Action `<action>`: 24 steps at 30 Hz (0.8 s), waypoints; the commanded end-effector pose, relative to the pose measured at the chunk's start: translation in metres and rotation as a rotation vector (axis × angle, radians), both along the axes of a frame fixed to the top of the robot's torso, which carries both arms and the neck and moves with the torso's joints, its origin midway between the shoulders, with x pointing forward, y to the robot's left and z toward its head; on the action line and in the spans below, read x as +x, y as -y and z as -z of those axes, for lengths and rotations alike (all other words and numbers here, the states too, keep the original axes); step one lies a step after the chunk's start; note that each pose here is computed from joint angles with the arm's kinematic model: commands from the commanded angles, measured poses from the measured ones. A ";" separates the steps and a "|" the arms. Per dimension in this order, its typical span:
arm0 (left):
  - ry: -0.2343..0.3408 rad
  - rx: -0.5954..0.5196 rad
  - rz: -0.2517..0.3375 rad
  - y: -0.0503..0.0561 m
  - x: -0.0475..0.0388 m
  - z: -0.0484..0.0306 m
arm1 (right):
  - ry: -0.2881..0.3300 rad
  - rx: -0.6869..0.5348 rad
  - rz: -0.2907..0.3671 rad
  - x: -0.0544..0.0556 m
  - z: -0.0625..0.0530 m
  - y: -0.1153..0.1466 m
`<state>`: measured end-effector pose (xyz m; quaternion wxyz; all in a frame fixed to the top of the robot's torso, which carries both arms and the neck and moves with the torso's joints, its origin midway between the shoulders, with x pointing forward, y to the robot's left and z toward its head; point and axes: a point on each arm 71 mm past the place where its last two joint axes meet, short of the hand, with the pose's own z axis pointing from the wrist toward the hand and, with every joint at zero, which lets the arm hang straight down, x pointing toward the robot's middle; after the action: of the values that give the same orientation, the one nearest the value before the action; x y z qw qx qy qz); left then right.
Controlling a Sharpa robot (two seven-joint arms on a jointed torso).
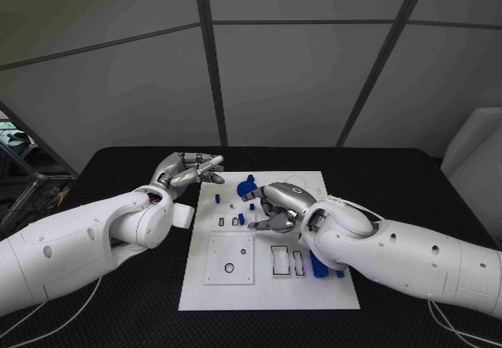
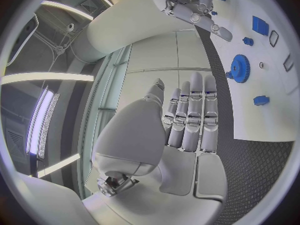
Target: Assemble the parts on the task board
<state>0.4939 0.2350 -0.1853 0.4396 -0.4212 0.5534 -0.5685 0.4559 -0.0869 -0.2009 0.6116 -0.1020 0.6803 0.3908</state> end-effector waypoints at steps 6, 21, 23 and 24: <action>-0.096 0.256 0.099 0.006 -0.0027 0.0108 | 0.032 0.229 -0.064 -0.003 -0.033 0.022; -0.341 0.681 0.283 0.023 -0.0091 0.0236 | -0.147 0.455 0.125 0.055 -0.076 0.103; -0.348 0.734 0.296 0.025 -0.0066 0.0215 | -0.167 0.486 0.148 0.060 -0.076 0.111; -0.349 0.756 0.300 0.026 -0.0054 0.0207 | -0.173 0.496 0.155 0.062 -0.076 0.114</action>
<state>0.4904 0.2067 -0.2000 0.3884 -0.2807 0.7954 -0.3711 0.5163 -0.1996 -0.1256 0.6198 0.0935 0.6253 0.4648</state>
